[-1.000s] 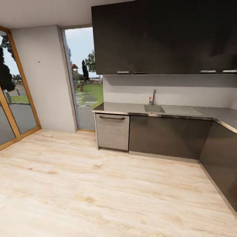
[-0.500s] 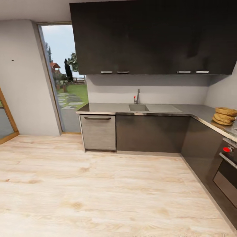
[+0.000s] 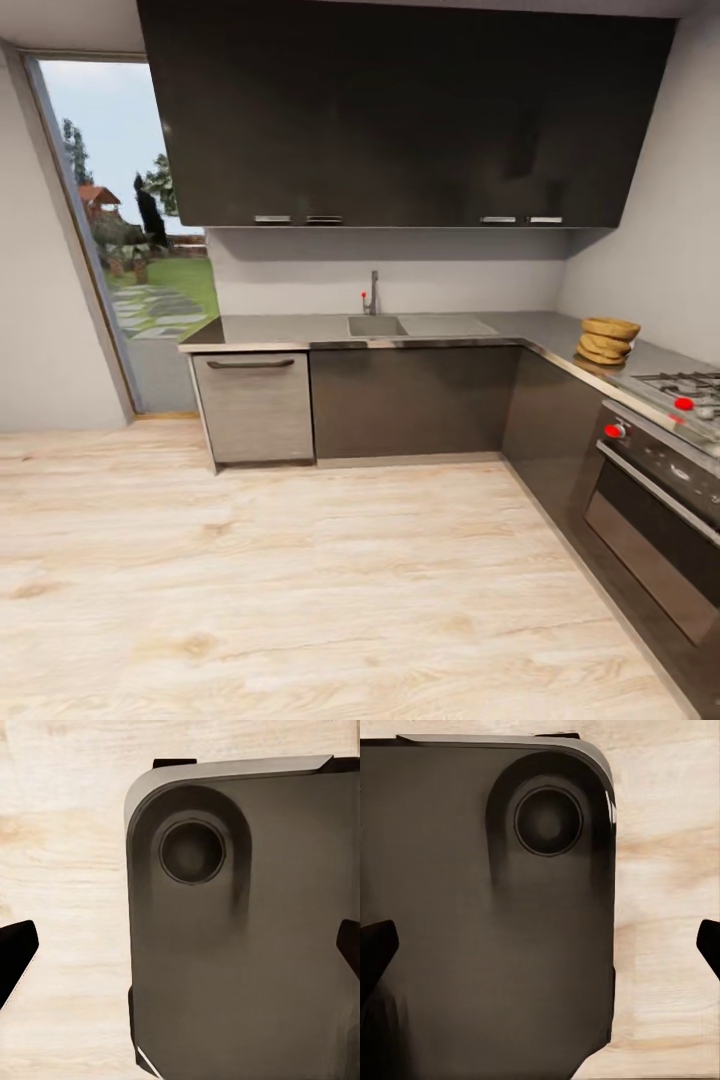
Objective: In the kitchen, take the popcorn bag from the countertop, put it into the microwave, and heat it until the popcorn is cooked so the cooked popcorn ends up inside the bag.
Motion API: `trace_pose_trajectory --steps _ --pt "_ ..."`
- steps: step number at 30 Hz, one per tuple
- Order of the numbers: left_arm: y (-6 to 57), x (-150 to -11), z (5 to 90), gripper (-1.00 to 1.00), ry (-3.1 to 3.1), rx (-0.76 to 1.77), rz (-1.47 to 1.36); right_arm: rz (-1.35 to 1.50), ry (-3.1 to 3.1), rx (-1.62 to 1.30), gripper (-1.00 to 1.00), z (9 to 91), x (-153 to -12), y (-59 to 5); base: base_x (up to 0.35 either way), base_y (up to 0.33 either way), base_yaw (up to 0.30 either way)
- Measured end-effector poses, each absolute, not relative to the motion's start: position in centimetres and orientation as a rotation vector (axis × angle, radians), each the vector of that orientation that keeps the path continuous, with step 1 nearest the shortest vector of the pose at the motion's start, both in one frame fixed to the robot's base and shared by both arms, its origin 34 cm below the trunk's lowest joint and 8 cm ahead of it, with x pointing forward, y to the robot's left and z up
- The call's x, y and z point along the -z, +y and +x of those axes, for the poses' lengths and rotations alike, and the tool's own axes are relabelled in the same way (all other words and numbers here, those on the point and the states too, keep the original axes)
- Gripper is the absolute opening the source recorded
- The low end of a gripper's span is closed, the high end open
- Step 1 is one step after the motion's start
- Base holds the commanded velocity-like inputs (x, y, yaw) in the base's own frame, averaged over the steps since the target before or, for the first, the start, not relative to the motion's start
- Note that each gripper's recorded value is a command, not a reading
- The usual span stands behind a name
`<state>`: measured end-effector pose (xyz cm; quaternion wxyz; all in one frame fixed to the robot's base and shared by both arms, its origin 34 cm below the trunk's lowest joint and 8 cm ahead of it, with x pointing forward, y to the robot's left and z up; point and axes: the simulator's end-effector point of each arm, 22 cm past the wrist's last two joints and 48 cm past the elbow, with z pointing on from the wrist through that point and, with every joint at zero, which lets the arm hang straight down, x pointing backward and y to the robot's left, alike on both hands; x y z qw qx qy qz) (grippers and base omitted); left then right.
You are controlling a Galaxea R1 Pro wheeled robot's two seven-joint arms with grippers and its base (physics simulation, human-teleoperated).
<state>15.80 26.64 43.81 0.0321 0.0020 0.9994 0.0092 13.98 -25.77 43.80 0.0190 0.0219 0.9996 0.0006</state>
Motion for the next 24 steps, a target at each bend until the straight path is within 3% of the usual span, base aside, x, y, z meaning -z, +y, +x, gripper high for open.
trace_pose_trajectory --steps 24 --pt "26.65 -43.81 15.80 1.00 3.077 -0.029 0.006 0.069 3.104 -0.003 1.00 13.91 -43.80 -25.69 0.000 0.000 -0.290"
